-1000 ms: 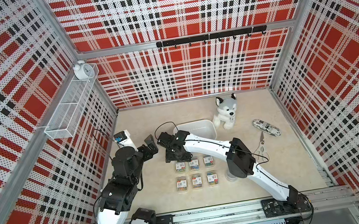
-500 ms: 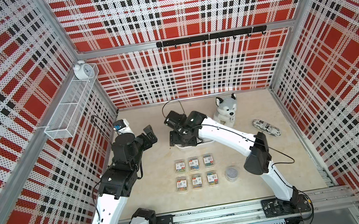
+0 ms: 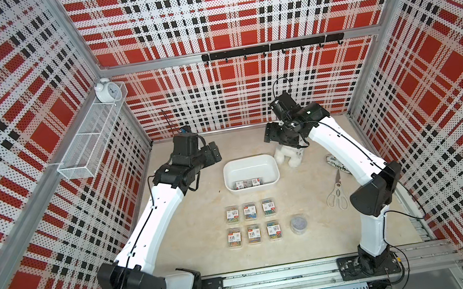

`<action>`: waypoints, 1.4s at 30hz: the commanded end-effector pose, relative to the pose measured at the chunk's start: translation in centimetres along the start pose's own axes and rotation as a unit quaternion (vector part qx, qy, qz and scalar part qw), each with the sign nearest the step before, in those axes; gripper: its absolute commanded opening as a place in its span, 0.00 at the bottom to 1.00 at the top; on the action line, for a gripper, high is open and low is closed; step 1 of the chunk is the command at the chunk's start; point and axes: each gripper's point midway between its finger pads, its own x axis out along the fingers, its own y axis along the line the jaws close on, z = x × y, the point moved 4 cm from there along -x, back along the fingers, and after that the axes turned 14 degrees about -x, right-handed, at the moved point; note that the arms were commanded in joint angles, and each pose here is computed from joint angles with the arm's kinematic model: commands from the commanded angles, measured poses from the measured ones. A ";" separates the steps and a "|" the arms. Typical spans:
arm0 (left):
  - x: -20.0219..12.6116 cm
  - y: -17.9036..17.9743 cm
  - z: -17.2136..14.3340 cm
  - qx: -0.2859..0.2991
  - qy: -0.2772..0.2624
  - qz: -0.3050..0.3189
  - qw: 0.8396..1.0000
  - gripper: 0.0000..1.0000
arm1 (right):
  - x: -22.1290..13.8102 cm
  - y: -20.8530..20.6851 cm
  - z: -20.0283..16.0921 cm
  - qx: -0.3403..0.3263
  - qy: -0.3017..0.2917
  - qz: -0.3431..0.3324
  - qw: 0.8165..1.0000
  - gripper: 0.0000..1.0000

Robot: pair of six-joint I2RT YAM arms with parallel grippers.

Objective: Take the paper clips out of the storage box
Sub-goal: Adjust the storage box at the center of the board.

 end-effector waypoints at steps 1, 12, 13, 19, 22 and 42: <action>1.6 -2.4 -1.0 0.102 0.068 -0.037 0.992 0.92 | -2.6 -2.6 0.9 -0.020 -0.044 0.014 0.999 0.81; 9.5 -6.9 -5.5 0.384 0.115 -0.020 0.916 0.92 | -3.8 -11.6 -0.3 0.018 -0.068 -0.037 0.997 0.83; 9.8 -7.4 -6.0 0.428 0.110 -0.016 0.897 0.92 | -3.6 -12.1 -0.6 0.022 -0.066 -0.034 0.997 0.83; 13.0 -8.7 -7.1 0.529 0.140 -0.047 0.836 0.92 | -2.5 -13.8 -1.4 0.019 -0.040 -0.040 0.998 0.83; 13.6 -8.7 -7.4 0.518 0.169 -0.088 0.834 0.91 | -2.0 -13.8 -1.9 0.020 -0.033 -0.037 0.999 0.83; 16.0 -4.0 -18.5 0.540 0.325 -0.089 0.771 0.98 | -1.8 -16.0 -3.3 0.019 -0.015 -0.053 0.998 0.85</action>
